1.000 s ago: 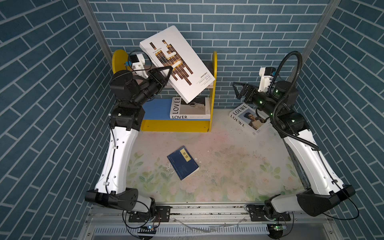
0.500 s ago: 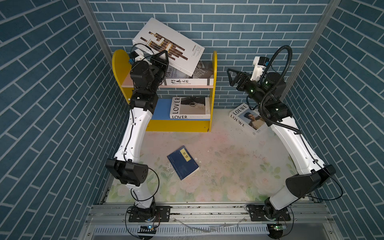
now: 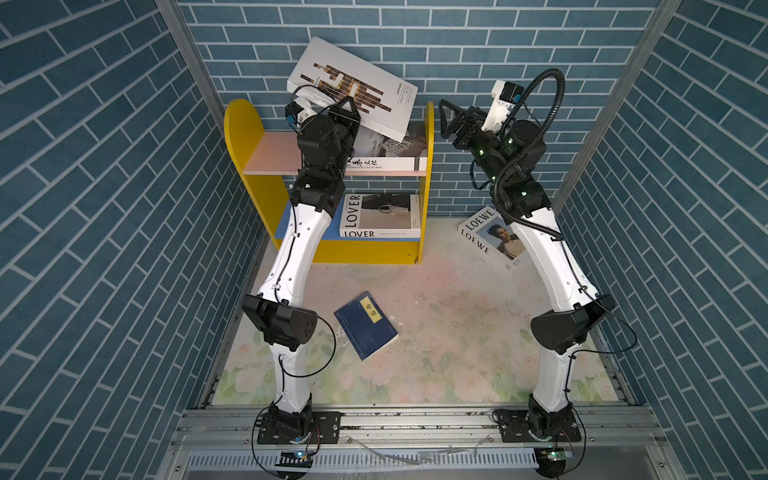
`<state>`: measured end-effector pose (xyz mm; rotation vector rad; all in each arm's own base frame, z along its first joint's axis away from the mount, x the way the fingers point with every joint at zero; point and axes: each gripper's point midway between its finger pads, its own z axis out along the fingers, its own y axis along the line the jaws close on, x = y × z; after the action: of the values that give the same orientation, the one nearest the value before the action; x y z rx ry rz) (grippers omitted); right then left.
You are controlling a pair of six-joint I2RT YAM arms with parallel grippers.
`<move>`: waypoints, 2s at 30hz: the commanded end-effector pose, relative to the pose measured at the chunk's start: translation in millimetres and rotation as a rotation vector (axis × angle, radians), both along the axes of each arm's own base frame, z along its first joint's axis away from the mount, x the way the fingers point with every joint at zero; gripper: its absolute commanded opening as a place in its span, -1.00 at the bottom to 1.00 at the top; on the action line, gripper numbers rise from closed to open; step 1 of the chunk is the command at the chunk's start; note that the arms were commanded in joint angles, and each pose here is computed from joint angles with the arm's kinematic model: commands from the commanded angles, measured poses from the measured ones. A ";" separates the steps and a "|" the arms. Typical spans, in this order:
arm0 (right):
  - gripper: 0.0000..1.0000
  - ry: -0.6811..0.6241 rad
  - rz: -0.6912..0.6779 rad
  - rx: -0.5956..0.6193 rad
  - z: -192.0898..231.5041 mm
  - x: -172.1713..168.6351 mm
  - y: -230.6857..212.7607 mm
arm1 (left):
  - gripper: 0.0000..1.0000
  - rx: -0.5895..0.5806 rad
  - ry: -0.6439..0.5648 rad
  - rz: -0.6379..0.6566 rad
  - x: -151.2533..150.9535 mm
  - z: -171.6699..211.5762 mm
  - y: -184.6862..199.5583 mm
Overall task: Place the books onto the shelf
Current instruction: 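Lift the white magazine with both grippers up over the pink upper shelf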
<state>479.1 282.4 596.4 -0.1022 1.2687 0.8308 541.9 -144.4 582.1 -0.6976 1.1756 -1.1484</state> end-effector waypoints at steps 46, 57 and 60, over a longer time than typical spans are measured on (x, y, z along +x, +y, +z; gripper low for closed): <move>0.97 0.159 -0.128 -0.066 -71.0 40.5 26.4 | -0.11 0.009 0.086 -0.054 -15.3 -41.2 -80.1; 0.96 0.185 -0.207 -0.102 -83.9 43.3 15.8 | 0.42 0.059 0.088 -0.083 -31.1 -31.1 -79.3; 0.96 0.179 -0.212 -0.099 -81.3 41.3 13.4 | 0.50 0.066 0.091 -0.106 -37.2 -27.5 -80.5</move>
<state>531.8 305.8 497.2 0.0302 1.4931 0.6418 526.6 -227.2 525.1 -0.7085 1.3660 -1.1279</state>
